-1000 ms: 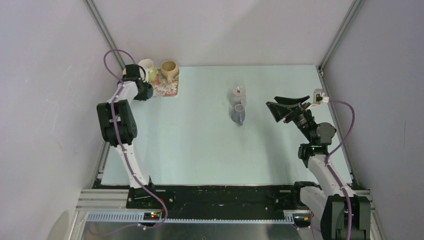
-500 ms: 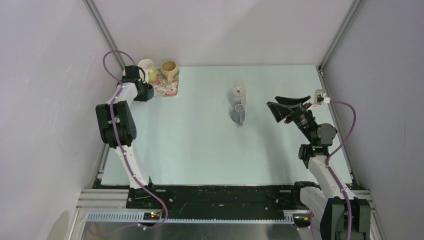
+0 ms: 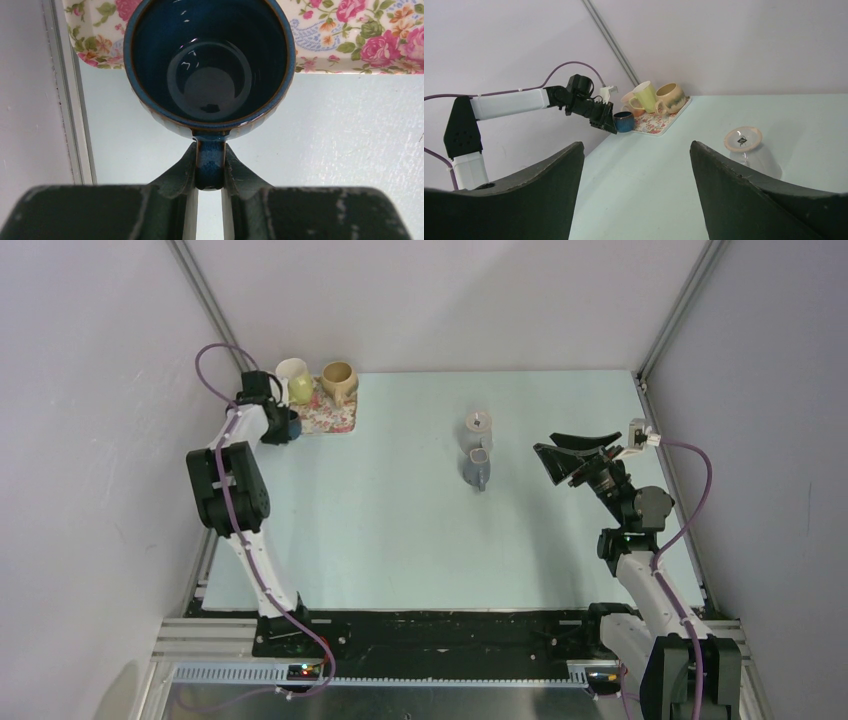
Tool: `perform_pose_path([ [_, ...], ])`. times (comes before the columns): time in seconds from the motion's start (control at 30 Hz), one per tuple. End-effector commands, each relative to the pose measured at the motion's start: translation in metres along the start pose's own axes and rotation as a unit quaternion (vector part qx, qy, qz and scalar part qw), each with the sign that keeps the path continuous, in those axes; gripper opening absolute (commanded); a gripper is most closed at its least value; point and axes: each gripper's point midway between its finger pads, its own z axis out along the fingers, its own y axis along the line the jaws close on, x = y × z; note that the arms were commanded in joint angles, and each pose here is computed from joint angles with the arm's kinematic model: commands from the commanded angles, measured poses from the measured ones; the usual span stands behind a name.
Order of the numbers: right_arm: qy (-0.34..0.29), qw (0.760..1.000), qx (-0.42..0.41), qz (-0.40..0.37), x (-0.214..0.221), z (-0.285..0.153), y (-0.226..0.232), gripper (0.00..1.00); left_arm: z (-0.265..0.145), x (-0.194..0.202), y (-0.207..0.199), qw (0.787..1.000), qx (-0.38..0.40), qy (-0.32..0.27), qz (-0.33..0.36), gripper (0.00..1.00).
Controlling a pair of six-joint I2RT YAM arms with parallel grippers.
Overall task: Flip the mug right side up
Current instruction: Place the cup on the tray.
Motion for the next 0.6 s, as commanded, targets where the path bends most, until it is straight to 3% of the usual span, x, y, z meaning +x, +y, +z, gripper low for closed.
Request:
perform_pose_path([
  [0.0,-0.022,0.999,-0.012,-0.026,-0.018,0.004,0.009,0.82,-0.009,-0.008,0.005,1.0,0.0,-0.005,-0.029,0.0],
  [0.47,-0.022,0.999,-0.012,-0.027,-0.018,0.004,0.009,0.82,0.001,-0.031,0.023,0.997,-0.01,-0.009,-0.077,0.0],
  [0.57,-0.021,0.999,-0.011,-0.026,-0.018,0.004,0.009,0.82,0.002,-0.032,0.023,0.996,-0.008,-0.009,-0.083,0.04],
])
